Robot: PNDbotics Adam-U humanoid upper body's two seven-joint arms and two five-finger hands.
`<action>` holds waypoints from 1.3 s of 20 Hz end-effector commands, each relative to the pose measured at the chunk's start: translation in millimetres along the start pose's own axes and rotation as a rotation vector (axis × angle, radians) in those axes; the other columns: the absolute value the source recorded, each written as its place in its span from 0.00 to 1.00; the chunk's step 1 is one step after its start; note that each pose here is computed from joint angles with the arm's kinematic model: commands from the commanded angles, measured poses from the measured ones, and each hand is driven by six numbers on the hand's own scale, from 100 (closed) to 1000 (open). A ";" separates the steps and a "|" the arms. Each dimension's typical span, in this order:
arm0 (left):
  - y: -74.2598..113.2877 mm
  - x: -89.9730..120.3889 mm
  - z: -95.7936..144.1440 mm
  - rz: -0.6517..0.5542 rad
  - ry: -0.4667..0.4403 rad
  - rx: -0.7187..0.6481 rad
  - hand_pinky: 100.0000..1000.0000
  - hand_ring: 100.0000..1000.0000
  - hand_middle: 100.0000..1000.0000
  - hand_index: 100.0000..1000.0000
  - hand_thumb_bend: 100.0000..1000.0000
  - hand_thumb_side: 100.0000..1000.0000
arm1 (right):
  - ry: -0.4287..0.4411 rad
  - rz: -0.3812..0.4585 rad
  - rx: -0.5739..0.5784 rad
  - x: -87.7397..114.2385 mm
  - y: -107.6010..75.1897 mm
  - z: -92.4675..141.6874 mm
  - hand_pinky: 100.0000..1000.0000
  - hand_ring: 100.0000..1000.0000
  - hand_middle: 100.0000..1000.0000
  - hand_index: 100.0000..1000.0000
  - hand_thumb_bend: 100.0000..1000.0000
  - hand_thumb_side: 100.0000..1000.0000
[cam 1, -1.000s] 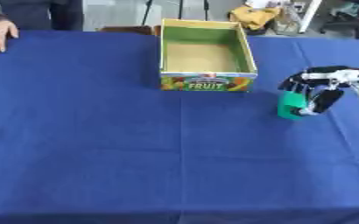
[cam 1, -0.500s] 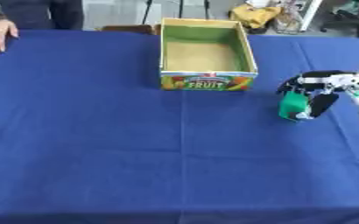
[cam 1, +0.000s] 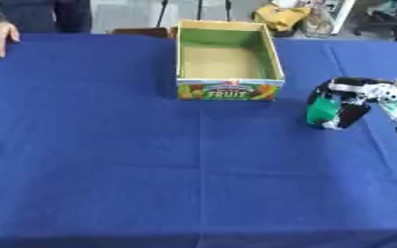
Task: Pick up objects on the table and place them in the box.
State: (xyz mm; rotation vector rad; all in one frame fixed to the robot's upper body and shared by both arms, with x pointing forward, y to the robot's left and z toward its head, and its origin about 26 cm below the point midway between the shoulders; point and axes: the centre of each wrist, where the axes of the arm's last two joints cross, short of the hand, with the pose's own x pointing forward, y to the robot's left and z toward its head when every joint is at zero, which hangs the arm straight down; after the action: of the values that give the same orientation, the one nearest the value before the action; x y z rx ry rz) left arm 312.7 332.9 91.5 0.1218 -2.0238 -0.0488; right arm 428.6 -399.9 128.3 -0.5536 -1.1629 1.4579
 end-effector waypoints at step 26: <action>-1.8 11.9 -12.4 -0.018 -0.040 -0.061 0.61 0.82 0.68 0.75 0.62 0.65 | 0.064 0.114 -0.445 56.4 -140.3 5.2 0.12 0.11 0.14 0.73 0.00 0.00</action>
State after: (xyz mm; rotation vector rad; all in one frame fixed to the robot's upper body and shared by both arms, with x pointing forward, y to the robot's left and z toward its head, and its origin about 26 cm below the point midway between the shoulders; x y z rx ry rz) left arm 316.9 328.6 96.6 0.0972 -2.0310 -0.0930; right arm 475.4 -361.0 253.3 -0.9249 -1.4239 1.2890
